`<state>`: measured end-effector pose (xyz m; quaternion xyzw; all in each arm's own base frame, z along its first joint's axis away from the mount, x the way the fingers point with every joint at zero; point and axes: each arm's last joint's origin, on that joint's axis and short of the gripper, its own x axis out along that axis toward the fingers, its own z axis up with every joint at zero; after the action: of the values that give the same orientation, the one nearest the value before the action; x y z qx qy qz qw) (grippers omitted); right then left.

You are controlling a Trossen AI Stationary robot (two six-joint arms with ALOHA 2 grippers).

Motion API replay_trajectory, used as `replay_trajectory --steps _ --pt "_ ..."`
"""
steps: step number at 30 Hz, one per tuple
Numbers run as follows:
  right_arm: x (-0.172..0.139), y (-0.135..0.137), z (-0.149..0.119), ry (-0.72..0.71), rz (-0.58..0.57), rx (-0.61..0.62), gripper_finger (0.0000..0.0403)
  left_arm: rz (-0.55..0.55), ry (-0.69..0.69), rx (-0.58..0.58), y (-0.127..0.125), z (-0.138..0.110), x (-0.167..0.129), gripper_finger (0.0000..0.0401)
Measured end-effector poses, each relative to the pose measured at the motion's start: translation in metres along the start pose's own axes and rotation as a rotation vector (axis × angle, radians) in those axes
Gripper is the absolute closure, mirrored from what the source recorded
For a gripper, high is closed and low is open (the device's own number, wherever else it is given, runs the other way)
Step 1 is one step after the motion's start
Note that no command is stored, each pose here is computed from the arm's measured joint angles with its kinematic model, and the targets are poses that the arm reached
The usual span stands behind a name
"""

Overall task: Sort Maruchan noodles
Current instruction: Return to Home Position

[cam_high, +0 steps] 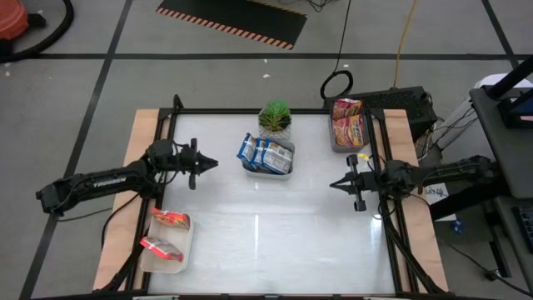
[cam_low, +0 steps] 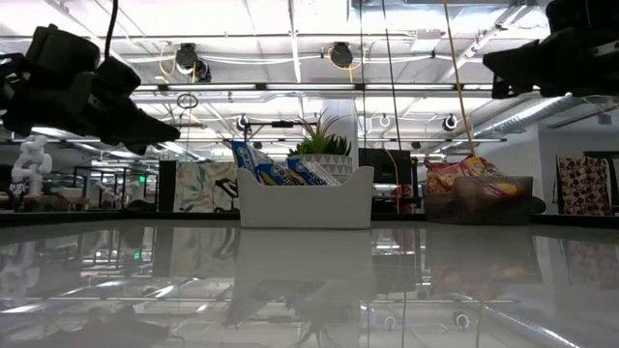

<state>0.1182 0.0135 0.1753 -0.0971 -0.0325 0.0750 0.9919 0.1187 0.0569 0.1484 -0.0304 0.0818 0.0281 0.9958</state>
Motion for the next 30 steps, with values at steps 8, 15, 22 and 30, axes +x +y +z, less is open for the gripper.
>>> replay_trajectory --steps 8,15,22,30 --pt "-0.009 -0.001 0.003 -0.032 -0.017 -0.009 0.0403 -0.002 0.016 -0.019 0.002 -0.002 -0.006 0.0357" --pt "-0.018 -0.001 -0.005 0.064 -0.057 -0.031 0.0403 0.001 0.026 -0.052 0.002 -0.003 -0.006 0.0357" --pt "-0.025 -0.001 -0.003 0.125 -0.065 -0.008 0.0403 0.004 0.024 -0.054 0.002 -0.003 -0.006 0.0357" --pt "-0.022 -0.005 -0.003 0.034 -0.148 -0.021 0.0403 0.008 0.011 -0.068 0.002 -0.001 -0.007 0.0357"
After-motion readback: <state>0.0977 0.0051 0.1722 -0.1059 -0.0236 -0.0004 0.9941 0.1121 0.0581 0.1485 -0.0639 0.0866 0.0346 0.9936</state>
